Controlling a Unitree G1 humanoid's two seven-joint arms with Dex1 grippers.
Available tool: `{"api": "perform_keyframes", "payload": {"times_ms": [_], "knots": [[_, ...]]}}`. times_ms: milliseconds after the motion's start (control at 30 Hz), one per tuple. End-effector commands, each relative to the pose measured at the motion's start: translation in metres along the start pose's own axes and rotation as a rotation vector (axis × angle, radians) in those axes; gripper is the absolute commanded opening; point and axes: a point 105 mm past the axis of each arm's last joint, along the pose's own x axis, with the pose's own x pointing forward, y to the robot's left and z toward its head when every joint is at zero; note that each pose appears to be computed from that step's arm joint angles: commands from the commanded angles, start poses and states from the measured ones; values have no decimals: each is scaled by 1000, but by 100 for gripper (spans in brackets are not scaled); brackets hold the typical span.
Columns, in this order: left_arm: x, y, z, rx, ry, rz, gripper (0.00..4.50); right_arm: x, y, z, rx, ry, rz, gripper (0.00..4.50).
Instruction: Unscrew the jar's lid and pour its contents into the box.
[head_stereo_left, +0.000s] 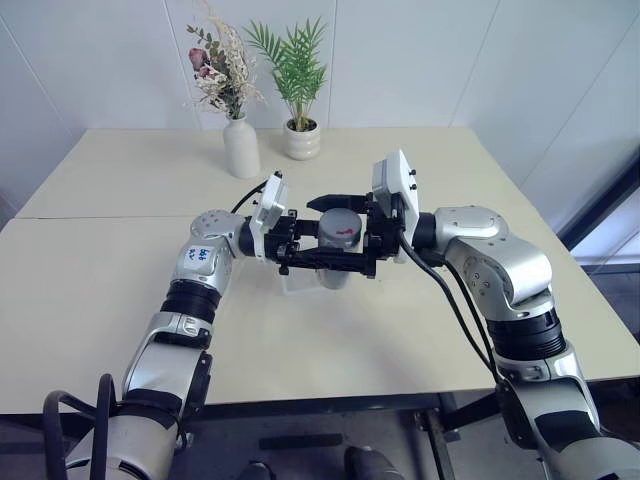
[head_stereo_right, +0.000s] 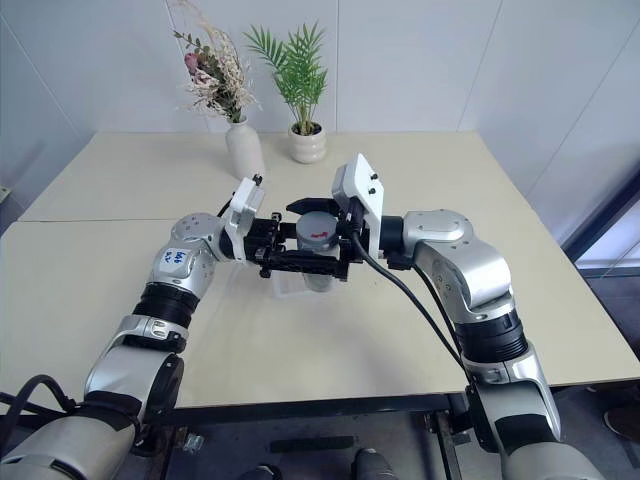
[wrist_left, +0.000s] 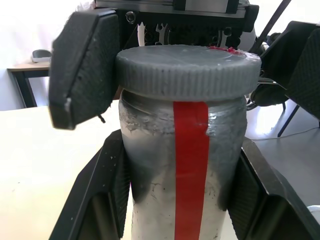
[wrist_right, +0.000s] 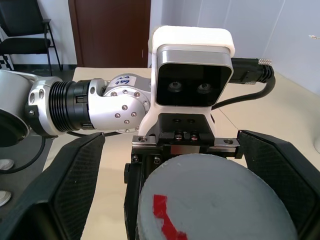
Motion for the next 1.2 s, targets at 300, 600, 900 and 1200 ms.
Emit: {"api": "perform_keyframes", "payload": {"times_ms": [300,600,900,1200], "knots": [[0,-1,-4,44,39,60,214,3,15,28,-91,-39,-10,445],[2,-9,-1,20,0,99,214,2,25,25,-66,-52,-10,445],[2,-20,3,14,-15,112,214,0,20,17,-55,-36,-35,445],[-2,-25,3,17,-14,129,214,-3,15,10,-43,-21,-42,445]]}}
